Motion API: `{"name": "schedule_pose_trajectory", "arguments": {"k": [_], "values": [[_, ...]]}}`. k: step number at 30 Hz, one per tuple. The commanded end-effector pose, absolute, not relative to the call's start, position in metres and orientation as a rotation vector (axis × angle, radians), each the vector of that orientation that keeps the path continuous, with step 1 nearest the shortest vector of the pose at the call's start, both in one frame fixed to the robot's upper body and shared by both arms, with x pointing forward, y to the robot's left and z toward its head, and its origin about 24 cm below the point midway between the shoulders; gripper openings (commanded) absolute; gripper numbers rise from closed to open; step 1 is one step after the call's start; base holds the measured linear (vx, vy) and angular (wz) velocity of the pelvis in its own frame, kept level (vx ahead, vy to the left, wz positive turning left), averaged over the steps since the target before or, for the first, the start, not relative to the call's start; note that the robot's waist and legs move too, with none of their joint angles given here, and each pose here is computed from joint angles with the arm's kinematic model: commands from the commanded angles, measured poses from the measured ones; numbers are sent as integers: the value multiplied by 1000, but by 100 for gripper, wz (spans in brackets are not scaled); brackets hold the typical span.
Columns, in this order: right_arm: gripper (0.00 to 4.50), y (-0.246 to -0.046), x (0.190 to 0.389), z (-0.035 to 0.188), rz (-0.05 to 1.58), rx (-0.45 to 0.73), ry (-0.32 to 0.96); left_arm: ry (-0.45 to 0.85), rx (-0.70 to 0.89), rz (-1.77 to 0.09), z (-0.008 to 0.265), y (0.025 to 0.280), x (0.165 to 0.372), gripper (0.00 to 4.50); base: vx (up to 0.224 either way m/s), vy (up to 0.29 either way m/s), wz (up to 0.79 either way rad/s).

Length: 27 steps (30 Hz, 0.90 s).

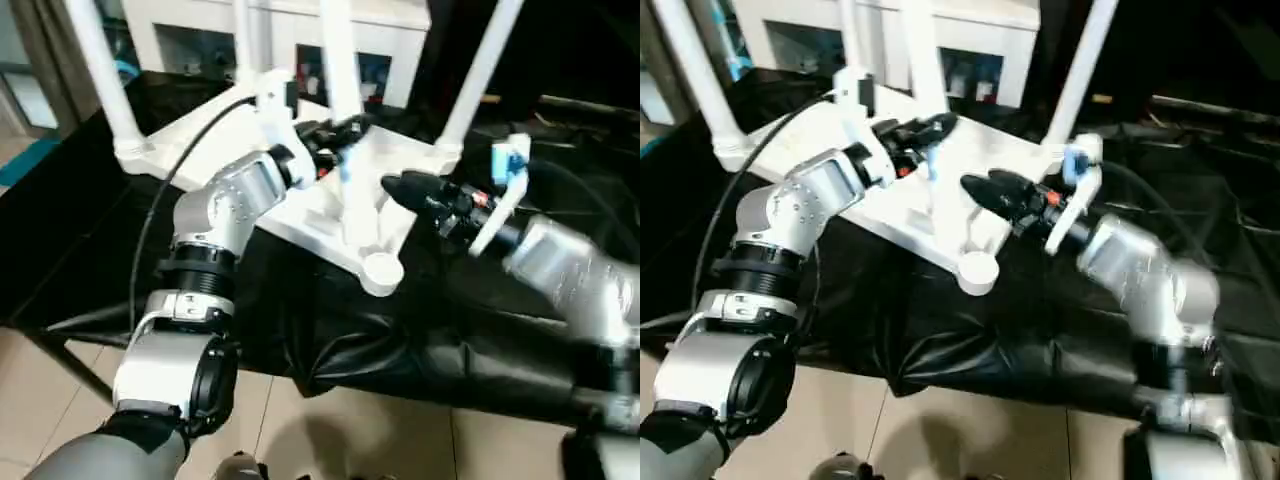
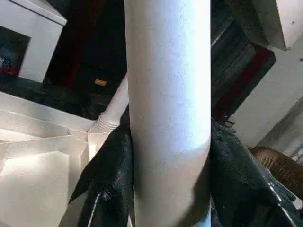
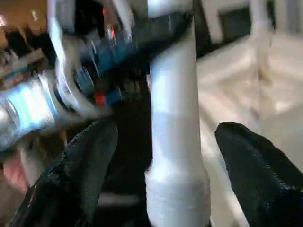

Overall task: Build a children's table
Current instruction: Pick table leg

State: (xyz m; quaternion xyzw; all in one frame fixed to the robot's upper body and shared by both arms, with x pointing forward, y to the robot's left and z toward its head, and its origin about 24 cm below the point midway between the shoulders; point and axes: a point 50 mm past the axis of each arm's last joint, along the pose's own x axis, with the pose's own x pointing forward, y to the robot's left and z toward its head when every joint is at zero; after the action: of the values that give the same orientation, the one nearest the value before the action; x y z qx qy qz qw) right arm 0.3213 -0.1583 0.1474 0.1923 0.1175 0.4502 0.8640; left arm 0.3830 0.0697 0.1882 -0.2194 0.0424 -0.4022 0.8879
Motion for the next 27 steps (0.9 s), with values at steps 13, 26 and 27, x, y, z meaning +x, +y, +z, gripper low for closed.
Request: {"name": "schedule_pose_trajectory", "arguments": {"k": [13, 26, 27], "values": [[376, -146, 336, 151, 973, 357, 359, 58, -397, -1064, 197, 48, 362, 193, 0, 0, 0], [376, -152, 312, 155, 1242, 318, 458, -47, -520, -1396, 216, 54, 338, 193, 0, 0, 0], [376, -152, 312, 155, 1244, 320, 461, -49, -526, -1405, 217, 53, 337, 193, 0, 0, 0]]}}
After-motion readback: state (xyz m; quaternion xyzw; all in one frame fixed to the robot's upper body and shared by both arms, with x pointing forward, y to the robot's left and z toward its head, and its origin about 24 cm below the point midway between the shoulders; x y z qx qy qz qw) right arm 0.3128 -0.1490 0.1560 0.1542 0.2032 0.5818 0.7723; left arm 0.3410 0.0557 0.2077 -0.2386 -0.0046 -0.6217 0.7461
